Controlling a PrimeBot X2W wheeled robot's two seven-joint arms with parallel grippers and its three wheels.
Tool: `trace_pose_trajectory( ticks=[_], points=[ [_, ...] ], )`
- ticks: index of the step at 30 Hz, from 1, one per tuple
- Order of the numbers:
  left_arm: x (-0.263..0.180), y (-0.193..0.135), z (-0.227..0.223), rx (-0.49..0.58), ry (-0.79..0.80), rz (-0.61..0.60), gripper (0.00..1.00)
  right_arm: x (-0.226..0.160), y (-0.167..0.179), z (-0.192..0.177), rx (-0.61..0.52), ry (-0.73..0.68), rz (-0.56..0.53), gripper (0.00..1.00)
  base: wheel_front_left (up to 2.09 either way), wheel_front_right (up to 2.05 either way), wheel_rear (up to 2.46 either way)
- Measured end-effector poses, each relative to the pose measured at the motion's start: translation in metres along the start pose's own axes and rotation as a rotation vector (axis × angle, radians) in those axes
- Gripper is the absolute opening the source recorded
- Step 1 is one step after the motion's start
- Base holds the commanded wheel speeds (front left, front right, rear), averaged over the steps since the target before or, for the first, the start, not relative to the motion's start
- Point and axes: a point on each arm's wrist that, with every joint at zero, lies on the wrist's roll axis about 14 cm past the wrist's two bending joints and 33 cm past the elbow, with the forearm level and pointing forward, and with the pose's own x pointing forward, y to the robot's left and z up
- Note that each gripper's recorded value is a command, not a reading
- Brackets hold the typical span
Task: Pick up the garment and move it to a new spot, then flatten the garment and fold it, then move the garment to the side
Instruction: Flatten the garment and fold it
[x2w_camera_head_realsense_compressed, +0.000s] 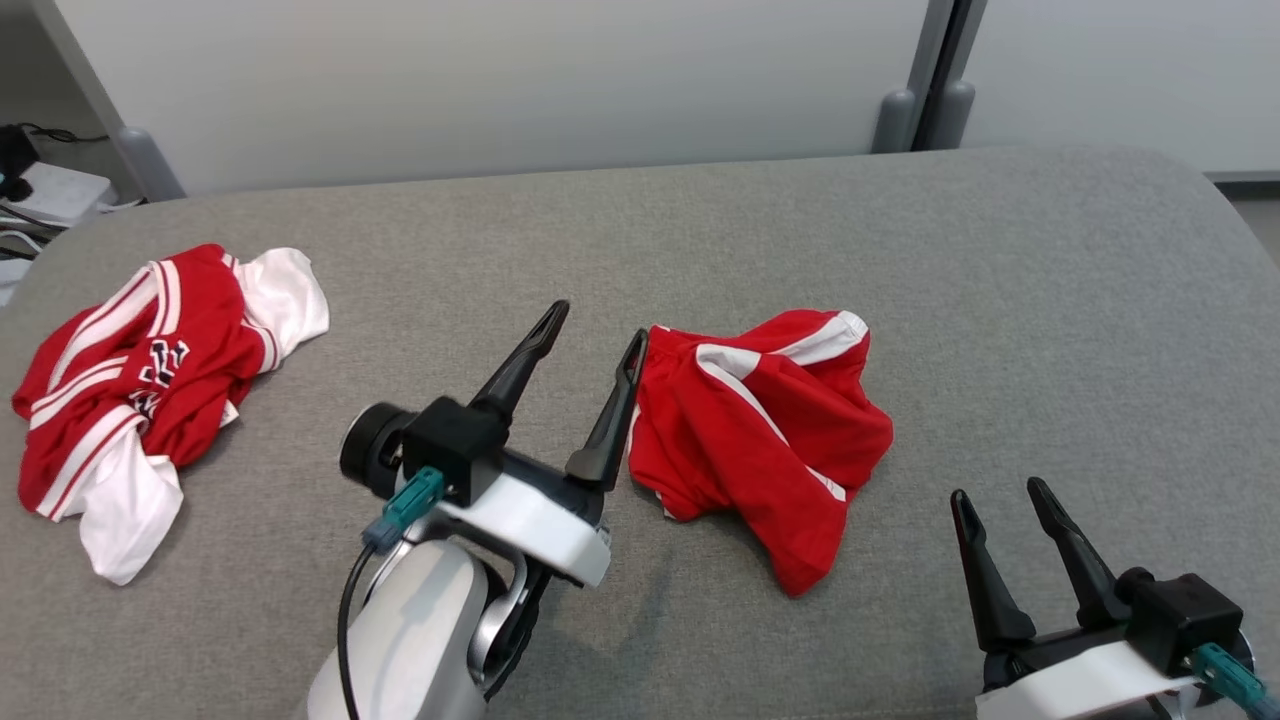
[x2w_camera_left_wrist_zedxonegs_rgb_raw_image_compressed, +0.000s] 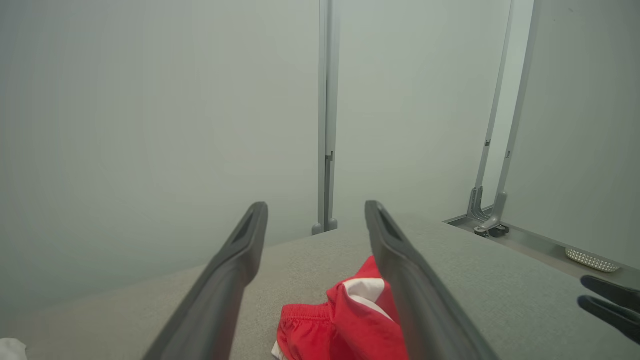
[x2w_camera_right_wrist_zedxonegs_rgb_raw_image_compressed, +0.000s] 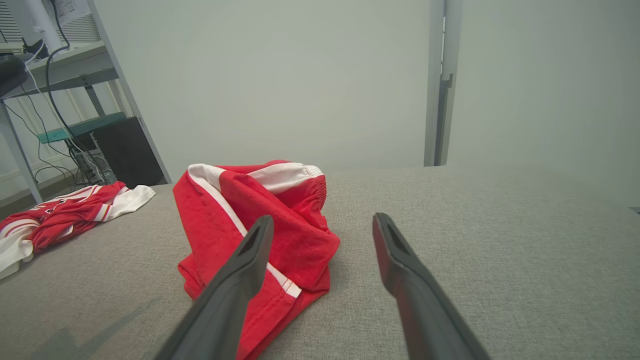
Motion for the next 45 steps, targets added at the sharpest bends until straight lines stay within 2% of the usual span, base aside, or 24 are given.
trace_pose_trajectory(
  ticks=[12, 15, 21, 31, 34, 36, 37, 38, 39, 41, 42, 43, 44, 45],
  points=[
    [0.069, -0.070, -0.050, 0.039, 0.167, -0.297, 1.00, 0.000, -0.029, -0.003, -0.012, 0.018, -0.087, 1.00, 0.00, 0.00, 0.00],
    [0.081, -0.078, -0.062, 0.049, 0.215, -0.337, 1.00, 0.002, -0.033, -0.005, -0.014, 0.024, -0.098, 1.00, 0.00, 0.00, 0.00],
    [0.104, -0.085, -0.096, 0.145, 0.350, -0.407, 1.00, 0.006, -0.043, -0.016, -0.002, 0.058, -0.125, 1.00, 0.00, 0.00, 0.00],
    [0.104, -0.096, -0.153, 0.149, 0.590, -0.490, 1.00, 0.021, -0.056, -0.024, -0.003, 0.077, -0.157, 1.00, 0.00, 0.00, 0.00],
    [0.099, -0.102, -0.159, 0.153, 0.632, -0.515, 0.91, 0.022, -0.056, -0.022, -0.004, 0.072, -0.158, 1.00, 0.00, 0.00, 0.00],
    [0.093, -0.106, -0.166, 0.150, 0.679, -0.535, 0.79, 0.024, -0.056, -0.020, -0.005, 0.066, -0.156, 1.00, 0.00, 0.00, 0.00],
    [0.090, -0.108, -0.168, 0.145, 0.697, -0.546, 0.81, 0.025, -0.056, -0.019, -0.006, 0.063, -0.156, 1.00, 0.00, 0.00, 0.00],
    [0.087, -0.110, -0.170, 0.146, 0.711, -0.556, 0.87, 0.025, -0.056, -0.019, -0.006, 0.063, -0.156, 1.00, 0.00, 0.00, 0.00],
    [0.086, -0.111, -0.172, 0.151, 0.722, -0.563, 1.00, 0.025, -0.056, -0.019, -0.006, 0.062, -0.156, 1.00, 0.00, 0.00, 0.00],
    [0.084, -0.113, -0.173, 0.170, 0.743, -0.575, 1.00, 0.025, -0.056, -0.019, -0.006, 0.060, -0.157, 1.00, 0.00, 0.00, 0.00],
    [0.084, -0.113, -0.174, 0.190, 0.753, -0.583, 0.96, 0.025, -0.056, -0.018, -0.005, 0.060, -0.158, 1.00, 0.00, 0.00, 0.00],
    [0.085, -0.113, -0.174, 0.205, 0.755, -0.584, 0.54, 0.025, -0.056, -0.018, -0.004, 0.059, -0.159, 1.00, 0.00, 0.00, 0.00],
    [0.085, -0.113, -0.174, 0.205, 0.755, -0.584, 0.18, 0.025, -0.056, -0.018, -0.004, 0.059, -0.159, 1.00, 0.00, 0.00, 0.00],
    [0.087, -0.111, -0.174, 0.235, 0.753, -0.583, 0.00, 0.026, -0.056, -0.018, -0.003, 0.057, -0.158, 1.00, 0.00, 0.00, 0.00]
  ],
)
